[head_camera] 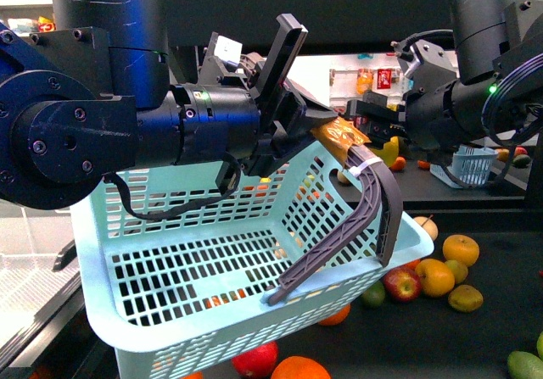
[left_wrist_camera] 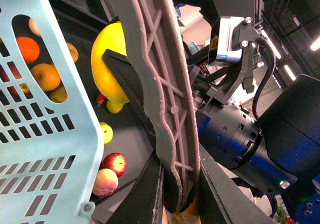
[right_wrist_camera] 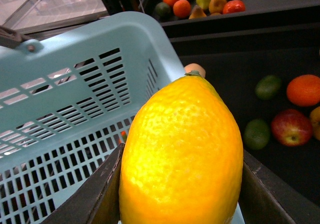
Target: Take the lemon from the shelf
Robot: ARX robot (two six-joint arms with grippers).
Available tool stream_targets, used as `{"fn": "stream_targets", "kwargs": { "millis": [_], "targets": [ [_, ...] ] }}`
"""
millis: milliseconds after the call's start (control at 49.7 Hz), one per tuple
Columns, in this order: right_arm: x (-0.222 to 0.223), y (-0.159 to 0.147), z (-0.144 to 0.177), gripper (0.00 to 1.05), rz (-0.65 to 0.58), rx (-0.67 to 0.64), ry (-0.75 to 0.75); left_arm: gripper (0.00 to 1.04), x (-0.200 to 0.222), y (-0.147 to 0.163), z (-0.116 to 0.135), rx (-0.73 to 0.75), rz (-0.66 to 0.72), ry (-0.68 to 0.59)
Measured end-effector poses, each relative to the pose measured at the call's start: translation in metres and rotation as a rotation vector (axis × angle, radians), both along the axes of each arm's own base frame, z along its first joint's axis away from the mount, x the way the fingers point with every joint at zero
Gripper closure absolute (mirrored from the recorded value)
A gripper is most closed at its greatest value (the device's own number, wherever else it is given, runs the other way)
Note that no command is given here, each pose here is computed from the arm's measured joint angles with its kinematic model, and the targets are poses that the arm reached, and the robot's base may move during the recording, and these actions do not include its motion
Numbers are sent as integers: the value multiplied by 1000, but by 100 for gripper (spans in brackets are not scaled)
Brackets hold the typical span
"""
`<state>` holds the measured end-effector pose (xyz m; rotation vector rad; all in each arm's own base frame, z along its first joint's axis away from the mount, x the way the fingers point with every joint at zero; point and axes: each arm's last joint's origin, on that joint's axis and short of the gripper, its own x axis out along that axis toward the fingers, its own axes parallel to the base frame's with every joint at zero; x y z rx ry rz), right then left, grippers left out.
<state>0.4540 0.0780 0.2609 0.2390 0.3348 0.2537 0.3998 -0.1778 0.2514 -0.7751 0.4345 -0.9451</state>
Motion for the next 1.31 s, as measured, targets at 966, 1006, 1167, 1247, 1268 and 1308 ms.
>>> {"fn": "stream_targets", "kwargs": {
  "millis": [966, 1006, 1167, 1247, 1268, 1308],
  "targets": [
    [-105, -72, 42, 8, -294, -172, -276, 92, 0, 0, 0, 0, -2, 1],
    [-117, -74, 41, 8, -305, -182, -286, 92, 0, 0, 0, 0, -2, 1],
    [-177, -83, 24, 8, -361, -231, -278, 92, 0, 0, 0, 0, 2, 0],
    [-202, -84, 16, 10, -363, -237, -283, 92, 0, 0, 0, 1, 3, 0],
    [-209, -84, 14, 13, -339, -232, -295, 92, 0, 0, 0, 1, 2, 0],
    [-224, -81, 9, 19, -290, -224, -311, 92, 0, 0, 0, 0, 2, 1]
  ]
}}
